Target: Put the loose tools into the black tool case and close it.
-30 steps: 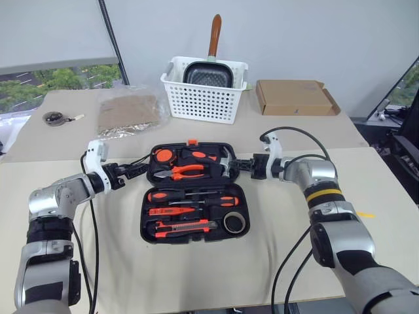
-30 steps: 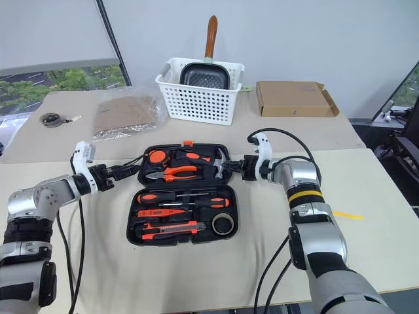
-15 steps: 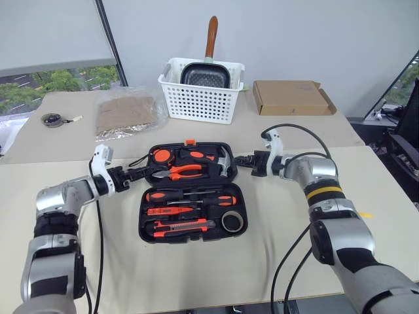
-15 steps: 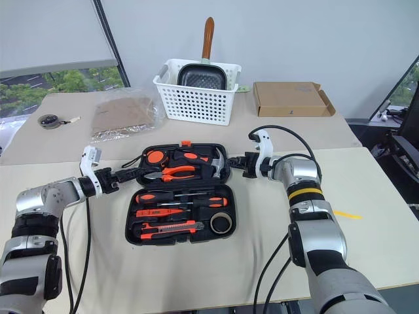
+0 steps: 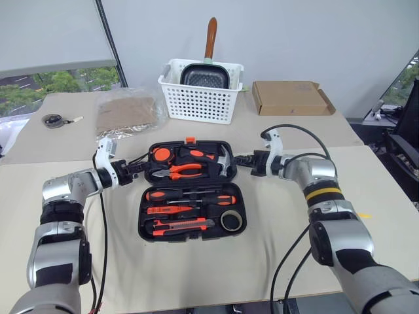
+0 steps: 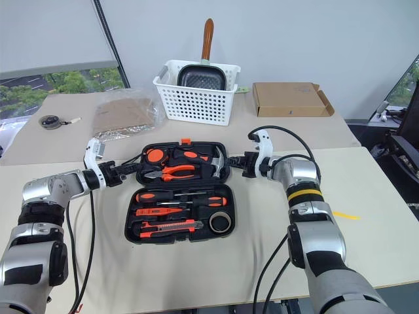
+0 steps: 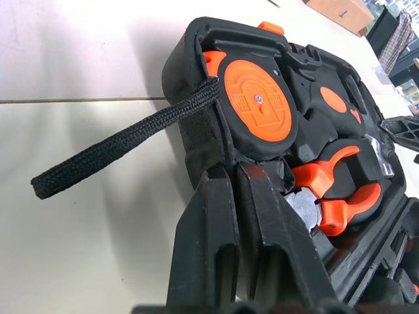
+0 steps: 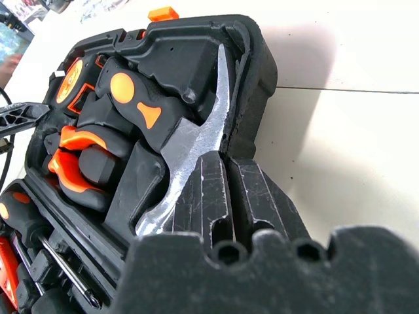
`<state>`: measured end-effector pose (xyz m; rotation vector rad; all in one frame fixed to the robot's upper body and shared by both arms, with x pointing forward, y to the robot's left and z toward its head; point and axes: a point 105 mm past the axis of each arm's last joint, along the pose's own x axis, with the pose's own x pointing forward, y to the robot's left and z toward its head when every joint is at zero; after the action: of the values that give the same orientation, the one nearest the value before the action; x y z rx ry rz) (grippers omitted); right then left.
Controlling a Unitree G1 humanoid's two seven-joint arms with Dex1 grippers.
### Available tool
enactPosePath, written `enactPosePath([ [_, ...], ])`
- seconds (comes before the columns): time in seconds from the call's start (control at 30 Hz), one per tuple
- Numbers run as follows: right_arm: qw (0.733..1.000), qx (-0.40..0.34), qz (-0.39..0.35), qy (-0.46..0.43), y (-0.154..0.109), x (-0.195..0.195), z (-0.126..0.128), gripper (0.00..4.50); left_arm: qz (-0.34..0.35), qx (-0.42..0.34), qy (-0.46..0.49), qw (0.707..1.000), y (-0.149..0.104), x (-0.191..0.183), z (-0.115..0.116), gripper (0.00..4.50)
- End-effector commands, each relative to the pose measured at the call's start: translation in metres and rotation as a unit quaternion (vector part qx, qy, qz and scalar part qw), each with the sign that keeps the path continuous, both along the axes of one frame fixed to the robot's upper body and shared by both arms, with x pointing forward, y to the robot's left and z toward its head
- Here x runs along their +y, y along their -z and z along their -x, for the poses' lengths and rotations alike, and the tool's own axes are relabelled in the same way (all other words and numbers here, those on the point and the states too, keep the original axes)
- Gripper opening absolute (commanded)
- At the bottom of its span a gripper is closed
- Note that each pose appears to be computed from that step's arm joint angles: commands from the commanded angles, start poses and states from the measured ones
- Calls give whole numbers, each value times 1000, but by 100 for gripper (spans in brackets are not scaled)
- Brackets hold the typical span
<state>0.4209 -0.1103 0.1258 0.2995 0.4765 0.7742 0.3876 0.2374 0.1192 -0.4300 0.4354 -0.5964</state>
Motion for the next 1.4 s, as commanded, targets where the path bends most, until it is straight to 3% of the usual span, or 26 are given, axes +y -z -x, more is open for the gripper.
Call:
enactPosePath([
  [0.03, 997, -76, -25, -6, -32, 4, -6, 0, 10, -19, 35, 999, -12, -9, 1, 3],
  [0.4, 981, -185, -53, -12, -73, 6, -16, 0, -8, -162, 55, 985, -71, -29, -13, 3],
  [0.57, 970, -236, -61, -27, -87, 5, -13, 0, -58, -229, 55, 970, -83, -32, -9, 3],
  [0.77, 940, -330, -21, -79, -81, 9, 10, 0, -139, -309, 80, 937, -72, -33, 16, 3],
  [0.93, 890, -435, 46, -128, -66, 18, 42, 0, -198, -384, 48, 901, -69, -27, 29, 3],
  [1.07, 844, -511, 107, -125, -53, 15, 57, 0, -271, -440, 50, 855, -54, -31, 46, 3],
  [1.2, 822, -544, 128, -107, -45, 8, 62, 0, -319, -474, 54, 819, -37, -32, 62, 3],
  [1.33, 801, -568, 152, -113, -38, 3, 68, 0, -332, -468, 58, 817, -21, -27, 71, 3],
  [1.4, 802, -561, 163, -125, -30, -1, 72, 0, -334, -445, 90, 826, -9, -26, 79, 71],
])
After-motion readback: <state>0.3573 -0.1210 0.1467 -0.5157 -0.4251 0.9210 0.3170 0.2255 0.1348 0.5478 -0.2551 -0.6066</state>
